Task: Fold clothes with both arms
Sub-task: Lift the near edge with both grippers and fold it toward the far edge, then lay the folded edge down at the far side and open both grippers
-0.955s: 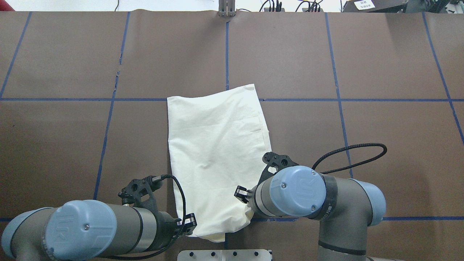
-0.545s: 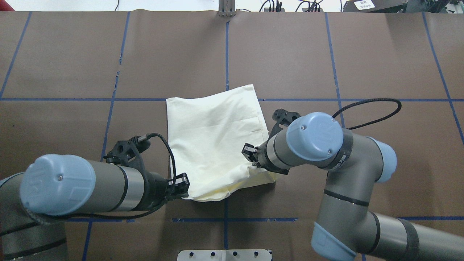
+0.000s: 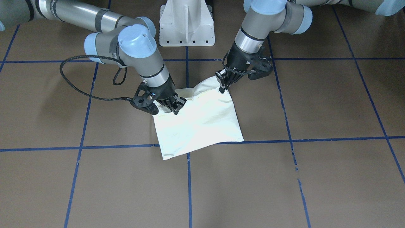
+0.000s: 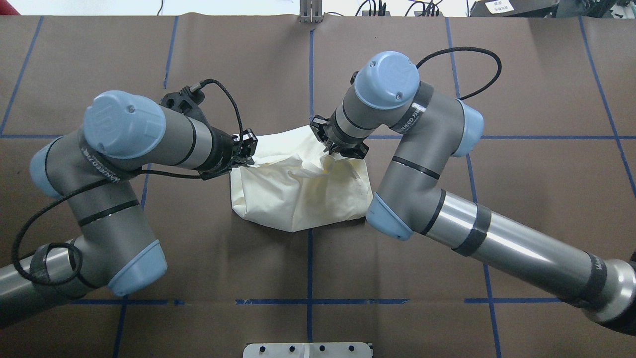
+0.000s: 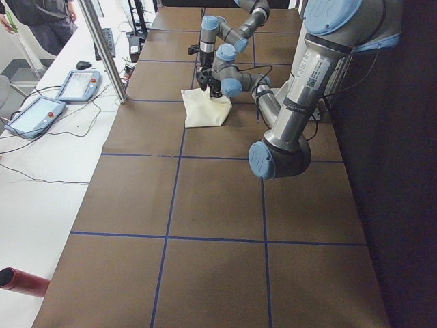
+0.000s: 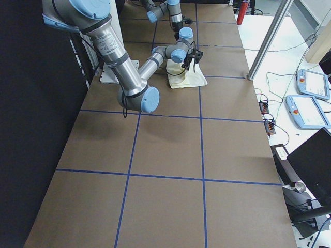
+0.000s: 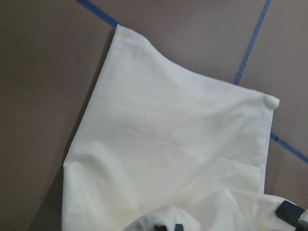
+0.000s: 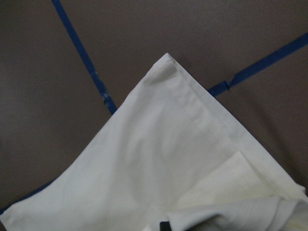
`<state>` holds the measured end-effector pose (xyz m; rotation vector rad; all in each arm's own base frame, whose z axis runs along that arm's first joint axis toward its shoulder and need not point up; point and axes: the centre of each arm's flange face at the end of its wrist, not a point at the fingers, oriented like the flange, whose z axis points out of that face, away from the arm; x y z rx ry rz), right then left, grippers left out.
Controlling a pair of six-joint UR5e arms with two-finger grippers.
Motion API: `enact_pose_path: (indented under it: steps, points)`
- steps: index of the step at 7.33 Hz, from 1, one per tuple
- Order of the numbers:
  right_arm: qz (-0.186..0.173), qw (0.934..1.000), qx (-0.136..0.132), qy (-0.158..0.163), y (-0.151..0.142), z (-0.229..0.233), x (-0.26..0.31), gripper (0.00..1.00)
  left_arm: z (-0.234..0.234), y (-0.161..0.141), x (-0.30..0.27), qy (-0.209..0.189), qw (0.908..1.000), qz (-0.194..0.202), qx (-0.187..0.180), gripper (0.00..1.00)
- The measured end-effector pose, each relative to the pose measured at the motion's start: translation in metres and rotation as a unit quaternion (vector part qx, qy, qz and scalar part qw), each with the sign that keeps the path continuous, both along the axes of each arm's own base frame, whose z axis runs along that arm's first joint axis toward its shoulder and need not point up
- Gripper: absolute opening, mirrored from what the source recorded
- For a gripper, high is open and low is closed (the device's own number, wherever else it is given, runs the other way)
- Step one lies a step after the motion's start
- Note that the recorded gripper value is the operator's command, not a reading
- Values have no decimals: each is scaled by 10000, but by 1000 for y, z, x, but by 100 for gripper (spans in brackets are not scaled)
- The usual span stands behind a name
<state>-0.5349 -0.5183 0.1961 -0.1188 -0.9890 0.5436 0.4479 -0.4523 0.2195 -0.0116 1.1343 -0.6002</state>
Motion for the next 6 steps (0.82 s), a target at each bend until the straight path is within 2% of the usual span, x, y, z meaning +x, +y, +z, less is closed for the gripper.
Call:
enact_pose_path:
  steps: [2,3,6]
  points:
    - [129,9995,-85,290,-52,5,-8,0,30,-54,14,-126,9997,-214,50,0]
    - [133,9992,-70,371,-68,9,-11,0,44,-72,21,-141,9995,-278,79,0]
    - [144,9995,59,265,-89,23,-26,0,70,-100,22,-257,9989,-346,199,0]
